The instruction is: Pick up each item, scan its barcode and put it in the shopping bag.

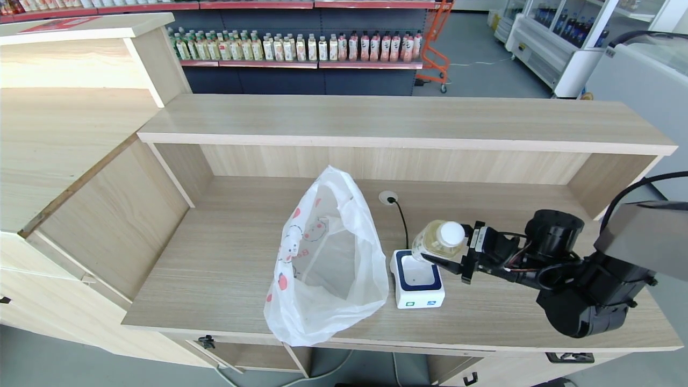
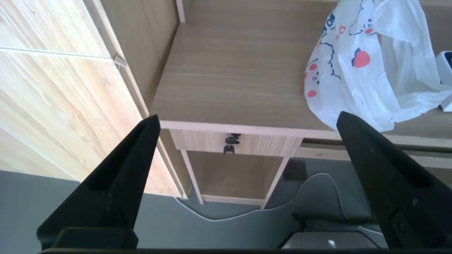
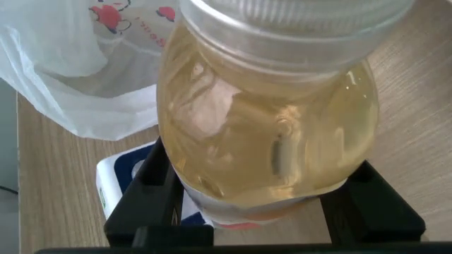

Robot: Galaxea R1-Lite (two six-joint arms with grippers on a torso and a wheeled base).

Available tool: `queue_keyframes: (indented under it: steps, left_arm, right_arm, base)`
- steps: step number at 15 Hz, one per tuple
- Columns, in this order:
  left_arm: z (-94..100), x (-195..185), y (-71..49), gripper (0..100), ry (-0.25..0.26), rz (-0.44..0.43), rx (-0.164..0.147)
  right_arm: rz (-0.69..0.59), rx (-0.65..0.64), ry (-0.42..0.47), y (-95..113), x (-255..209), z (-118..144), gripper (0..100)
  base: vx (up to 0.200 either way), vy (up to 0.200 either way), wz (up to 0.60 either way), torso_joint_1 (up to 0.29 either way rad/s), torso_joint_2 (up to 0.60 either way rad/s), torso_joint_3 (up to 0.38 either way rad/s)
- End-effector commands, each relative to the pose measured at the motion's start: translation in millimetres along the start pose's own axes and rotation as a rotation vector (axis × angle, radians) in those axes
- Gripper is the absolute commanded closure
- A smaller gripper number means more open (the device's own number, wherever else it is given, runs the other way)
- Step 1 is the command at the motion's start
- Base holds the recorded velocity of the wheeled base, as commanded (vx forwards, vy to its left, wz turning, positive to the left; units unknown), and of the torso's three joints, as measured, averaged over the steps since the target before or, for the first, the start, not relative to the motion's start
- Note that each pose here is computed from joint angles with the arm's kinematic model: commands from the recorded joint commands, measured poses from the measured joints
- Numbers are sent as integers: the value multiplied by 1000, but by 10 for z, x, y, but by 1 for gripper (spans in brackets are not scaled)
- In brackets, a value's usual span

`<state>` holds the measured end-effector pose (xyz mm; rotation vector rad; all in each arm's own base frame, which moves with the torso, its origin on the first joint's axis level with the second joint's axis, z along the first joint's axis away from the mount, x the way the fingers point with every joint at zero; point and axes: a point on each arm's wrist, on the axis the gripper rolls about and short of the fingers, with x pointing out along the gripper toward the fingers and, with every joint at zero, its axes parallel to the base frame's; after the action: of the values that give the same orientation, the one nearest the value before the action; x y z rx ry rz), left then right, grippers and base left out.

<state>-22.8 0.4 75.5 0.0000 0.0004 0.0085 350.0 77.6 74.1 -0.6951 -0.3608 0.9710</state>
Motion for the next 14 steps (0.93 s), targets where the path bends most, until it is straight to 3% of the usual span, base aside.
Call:
queue_keyframes:
  steps: [1,4,5,7,9,11,14]
  left_arm:
    - [0,0,0,0,0,1,0]
    - [0,0,0,0,0,1,0]
    - [0,0,0,0,0,1,0]
    - [0,0,0,0,0,1,0]
    - [0,0,0,0,0,1,0]
    - [0,0,0,0,0,1,0]
    - [0,0,0,0,0,-1,3]
  right_arm:
    - [-69,132,5,-237,-411,493,100]
    - [-93,384,-20,-209,-607,935,100]
    - [-70,518,-27,-109,-527,1127,100]
    - [-84,637,-39,-30,-308,1287,100]
    - [-93,761,-33,33,-138,1301,100]
    - [-94,784,-27,46,-112,1281,100]
    - [-90,892,25,117,-25,1085,100]
  base:
    - [0,0,0,0,0,0]
    - [0,0,0,0,0,0]
    - [0,0,0,0,0,0]
    - [0,0,0,0,0,0]
    - [0,0,0,0,0,0]
    - [0,0,0,0,0,0]
    - [0,0,0,0,0,0]
